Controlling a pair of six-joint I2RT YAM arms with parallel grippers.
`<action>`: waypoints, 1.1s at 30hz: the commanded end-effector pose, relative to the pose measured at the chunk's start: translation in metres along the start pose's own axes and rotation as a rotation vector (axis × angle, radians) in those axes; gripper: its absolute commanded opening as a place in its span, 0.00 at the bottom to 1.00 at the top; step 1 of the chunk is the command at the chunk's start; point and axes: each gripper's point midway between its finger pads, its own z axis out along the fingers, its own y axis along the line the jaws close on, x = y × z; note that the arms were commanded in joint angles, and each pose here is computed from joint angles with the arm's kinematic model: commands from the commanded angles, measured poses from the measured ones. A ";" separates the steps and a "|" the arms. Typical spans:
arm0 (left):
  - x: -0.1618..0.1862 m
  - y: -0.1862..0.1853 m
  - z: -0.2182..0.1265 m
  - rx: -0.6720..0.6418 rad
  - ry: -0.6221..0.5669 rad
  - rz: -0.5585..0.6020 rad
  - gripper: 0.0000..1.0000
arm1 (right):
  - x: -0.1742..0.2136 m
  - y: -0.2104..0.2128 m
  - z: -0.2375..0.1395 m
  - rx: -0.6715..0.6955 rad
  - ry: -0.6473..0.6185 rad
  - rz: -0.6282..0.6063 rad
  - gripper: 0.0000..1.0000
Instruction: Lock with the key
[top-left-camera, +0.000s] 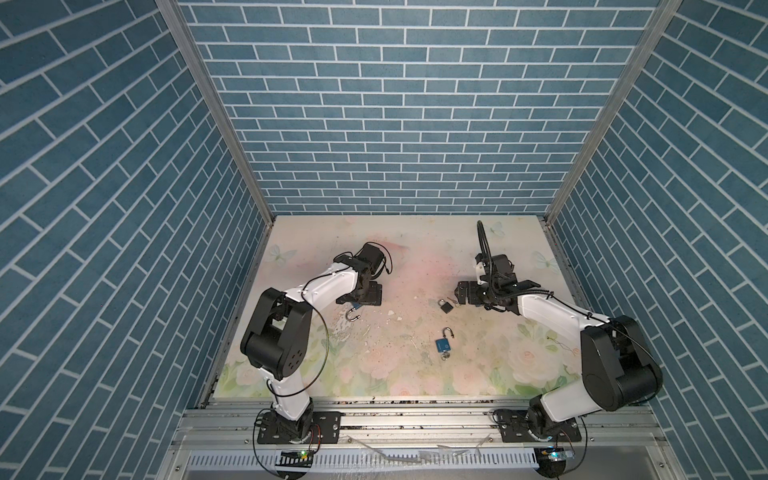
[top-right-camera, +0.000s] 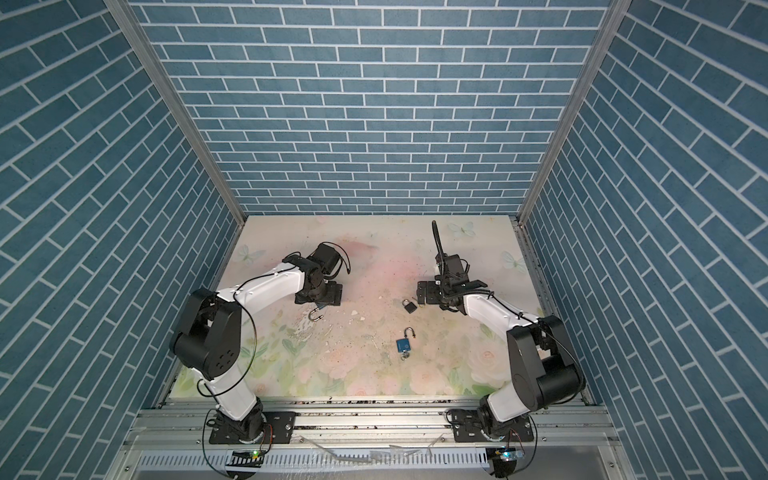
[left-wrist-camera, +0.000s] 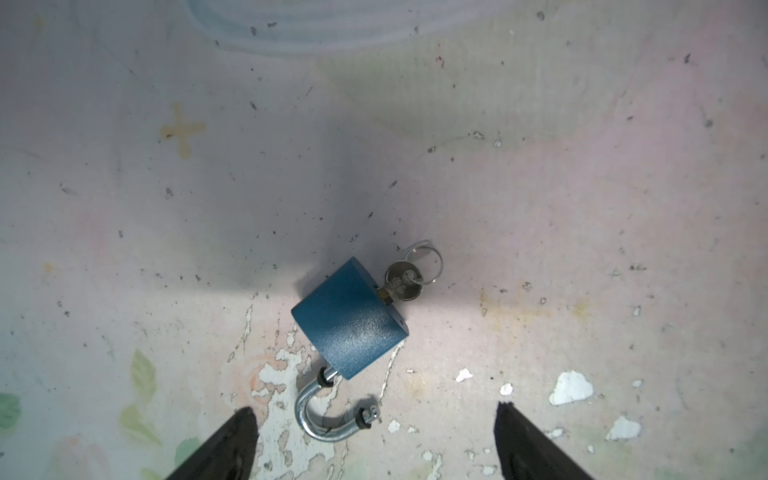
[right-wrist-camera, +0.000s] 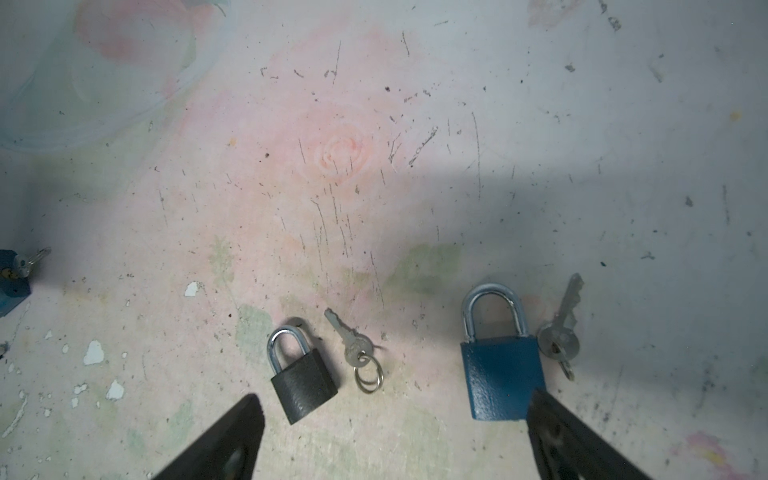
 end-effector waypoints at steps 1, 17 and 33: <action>0.007 0.005 0.006 -0.028 0.072 0.105 0.91 | -0.004 -0.002 -0.007 0.015 -0.018 -0.039 0.99; 0.000 -0.001 0.008 0.092 0.033 0.285 0.86 | 0.000 -0.004 -0.010 0.007 -0.020 -0.031 0.99; 0.002 0.019 0.030 -0.044 0.123 0.431 0.84 | 0.001 -0.006 -0.011 0.009 -0.020 -0.022 0.99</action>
